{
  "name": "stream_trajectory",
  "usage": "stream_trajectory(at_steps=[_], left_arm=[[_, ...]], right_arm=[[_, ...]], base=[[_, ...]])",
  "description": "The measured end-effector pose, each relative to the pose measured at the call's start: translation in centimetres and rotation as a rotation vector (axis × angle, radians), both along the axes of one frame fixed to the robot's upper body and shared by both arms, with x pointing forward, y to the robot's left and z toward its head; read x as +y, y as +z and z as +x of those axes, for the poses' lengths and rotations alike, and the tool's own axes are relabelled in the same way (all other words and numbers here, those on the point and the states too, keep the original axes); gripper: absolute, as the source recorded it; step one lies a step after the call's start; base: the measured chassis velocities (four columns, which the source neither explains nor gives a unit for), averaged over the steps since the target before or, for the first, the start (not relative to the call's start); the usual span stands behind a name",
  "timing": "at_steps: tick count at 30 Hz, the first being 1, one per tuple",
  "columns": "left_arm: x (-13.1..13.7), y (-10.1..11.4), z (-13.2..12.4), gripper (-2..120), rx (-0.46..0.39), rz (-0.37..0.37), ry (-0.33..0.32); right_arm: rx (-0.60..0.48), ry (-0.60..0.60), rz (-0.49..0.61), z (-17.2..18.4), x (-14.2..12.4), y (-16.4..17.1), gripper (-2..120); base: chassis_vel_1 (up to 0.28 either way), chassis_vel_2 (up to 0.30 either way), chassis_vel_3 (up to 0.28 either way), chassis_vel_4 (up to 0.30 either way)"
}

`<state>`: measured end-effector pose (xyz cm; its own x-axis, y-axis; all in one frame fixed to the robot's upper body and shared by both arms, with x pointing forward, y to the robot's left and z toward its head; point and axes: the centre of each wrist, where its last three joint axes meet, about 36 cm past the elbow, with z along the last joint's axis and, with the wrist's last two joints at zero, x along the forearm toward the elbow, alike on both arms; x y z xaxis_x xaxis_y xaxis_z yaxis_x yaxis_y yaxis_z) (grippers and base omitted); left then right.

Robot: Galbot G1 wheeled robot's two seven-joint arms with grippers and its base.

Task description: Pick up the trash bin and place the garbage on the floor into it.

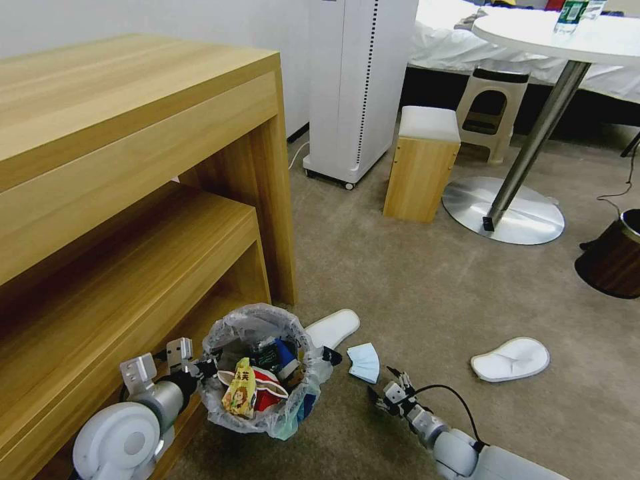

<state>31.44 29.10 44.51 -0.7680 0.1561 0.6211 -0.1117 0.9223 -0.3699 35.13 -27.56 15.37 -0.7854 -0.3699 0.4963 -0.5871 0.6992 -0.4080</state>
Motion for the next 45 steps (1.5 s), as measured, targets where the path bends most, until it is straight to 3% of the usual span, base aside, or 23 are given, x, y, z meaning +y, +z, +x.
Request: stream_trajectory(at_steps=[39,45], left_arm=[[-1.0,0.9,-1.0,0,-0.026,-0.018,-0.008],[-1.0,0.9,-1.0,0,-0.027,-0.019,-0.007]], right_arm=[[-0.058,0.021,-0.046,5.0,0.6,-0.3,74],[-0.064,0.024,-0.057,5.6,0.6,-0.5,69]], base=[[0.000,0.000,0.000,0.000],[0.000,0.000,0.000,0.000]])
